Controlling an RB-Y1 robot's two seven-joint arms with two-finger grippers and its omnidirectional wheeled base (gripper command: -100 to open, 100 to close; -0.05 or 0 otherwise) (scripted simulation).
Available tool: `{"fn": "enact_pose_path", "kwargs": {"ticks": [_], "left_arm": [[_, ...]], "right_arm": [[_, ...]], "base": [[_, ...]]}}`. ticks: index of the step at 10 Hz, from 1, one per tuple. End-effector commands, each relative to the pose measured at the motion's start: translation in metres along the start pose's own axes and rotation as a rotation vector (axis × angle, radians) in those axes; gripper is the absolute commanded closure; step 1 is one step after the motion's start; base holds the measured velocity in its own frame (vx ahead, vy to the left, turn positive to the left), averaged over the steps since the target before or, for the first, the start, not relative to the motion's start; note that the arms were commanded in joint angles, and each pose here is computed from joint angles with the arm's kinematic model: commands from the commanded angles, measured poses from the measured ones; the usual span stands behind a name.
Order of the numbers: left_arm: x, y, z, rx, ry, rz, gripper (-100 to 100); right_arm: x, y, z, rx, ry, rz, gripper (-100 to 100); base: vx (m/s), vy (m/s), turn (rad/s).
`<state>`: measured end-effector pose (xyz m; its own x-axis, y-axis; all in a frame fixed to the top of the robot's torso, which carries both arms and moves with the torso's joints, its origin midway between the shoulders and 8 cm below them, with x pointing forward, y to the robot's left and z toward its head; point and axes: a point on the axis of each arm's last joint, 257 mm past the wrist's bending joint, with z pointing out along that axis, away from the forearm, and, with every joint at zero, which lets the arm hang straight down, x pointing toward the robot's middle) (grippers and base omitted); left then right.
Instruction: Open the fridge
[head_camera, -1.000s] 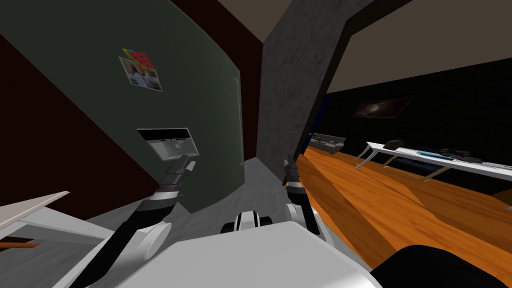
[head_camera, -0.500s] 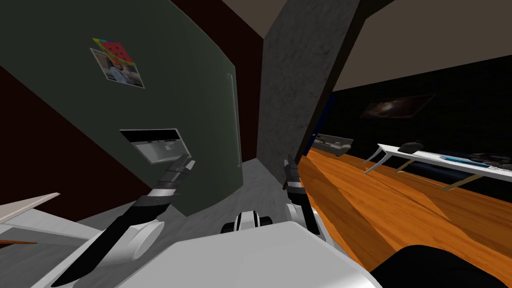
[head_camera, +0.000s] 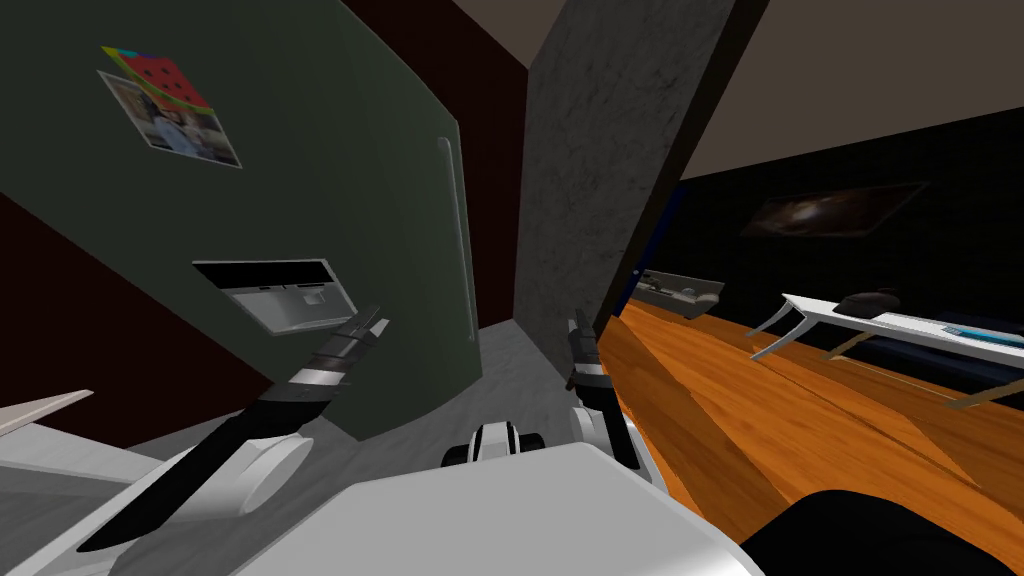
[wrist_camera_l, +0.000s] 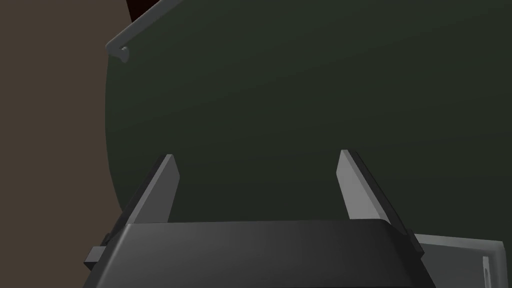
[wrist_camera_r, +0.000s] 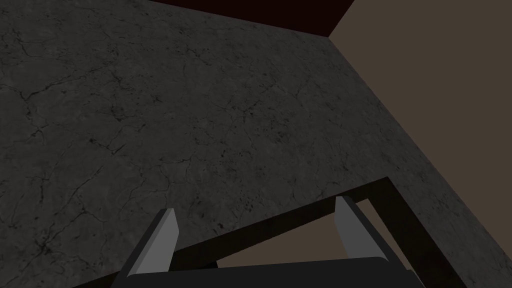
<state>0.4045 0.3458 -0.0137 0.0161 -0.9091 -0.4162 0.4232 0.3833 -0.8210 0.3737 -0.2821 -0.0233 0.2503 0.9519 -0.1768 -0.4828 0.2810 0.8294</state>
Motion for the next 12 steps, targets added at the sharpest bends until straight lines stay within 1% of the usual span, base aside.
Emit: {"fn": "enact_pose_path", "kwargs": {"ticks": [1,2,3,4,5,6,7,8,9,10,11,12], "left_arm": [[-0.007,0.006,0.006,-0.026,0.033,0.018,-100],[-0.007,0.005,0.006,-0.026,0.040,0.024,-100],[-0.012,0.009,0.010,-0.043,0.054,0.033,-100],[-0.018,0.014,0.013,-0.061,0.060,0.035,-100],[-0.017,0.012,0.014,-0.060,0.077,0.050,-100],[-0.023,0.017,0.018,-0.079,0.087,0.058,-100],[-0.022,0.016,0.019,-0.078,0.095,0.065,-100],[-0.029,0.020,0.023,-0.097,0.103,0.073,-100],[-0.029,0.019,0.024,-0.097,0.111,0.081,-100],[-0.036,0.023,0.028,-0.116,0.120,0.091,-100],[-0.035,0.023,0.029,-0.116,0.126,0.097,-100],[-0.043,0.026,0.033,-0.135,0.134,0.109,-100]], "right_arm": [[0.000,0.000,0.000,0.000,0.000,0.000,0],[0.000,0.000,0.000,0.000,0.000,0.000,0],[0.000,0.000,0.000,0.000,0.000,0.000,0],[0.000,0.000,0.000,0.000,0.000,0.000,0],[0.000,0.000,0.000,0.000,0.000,0.000,0],[0.000,0.000,0.000,0.000,0.000,0.000,0],[0.000,0.000,0.000,0.000,0.000,0.000,0],[0.000,0.000,0.000,0.000,0.000,0.000,0],[0.000,0.000,0.000,0.000,0.000,0.000,0],[0.000,0.000,0.000,0.000,0.000,0.000,0],[0.000,0.000,0.000,0.000,0.000,0.000,0],[0.000,0.000,0.000,0.000,0.000,0.000,0]], "base": [[0.077,-0.123,0.048],[0.065,-0.109,0.037],[0.094,-0.097,0.078],[0.117,-0.148,0.100],[0.092,-0.127,0.044],[0.117,-0.139,0.051],[0.097,-0.105,0.036],[0.096,-0.096,0.073],[0.071,-0.085,0.041],[0.075,-0.101,0.058],[0.073,-0.088,0.039],[0.069,-0.112,0.068]]}}
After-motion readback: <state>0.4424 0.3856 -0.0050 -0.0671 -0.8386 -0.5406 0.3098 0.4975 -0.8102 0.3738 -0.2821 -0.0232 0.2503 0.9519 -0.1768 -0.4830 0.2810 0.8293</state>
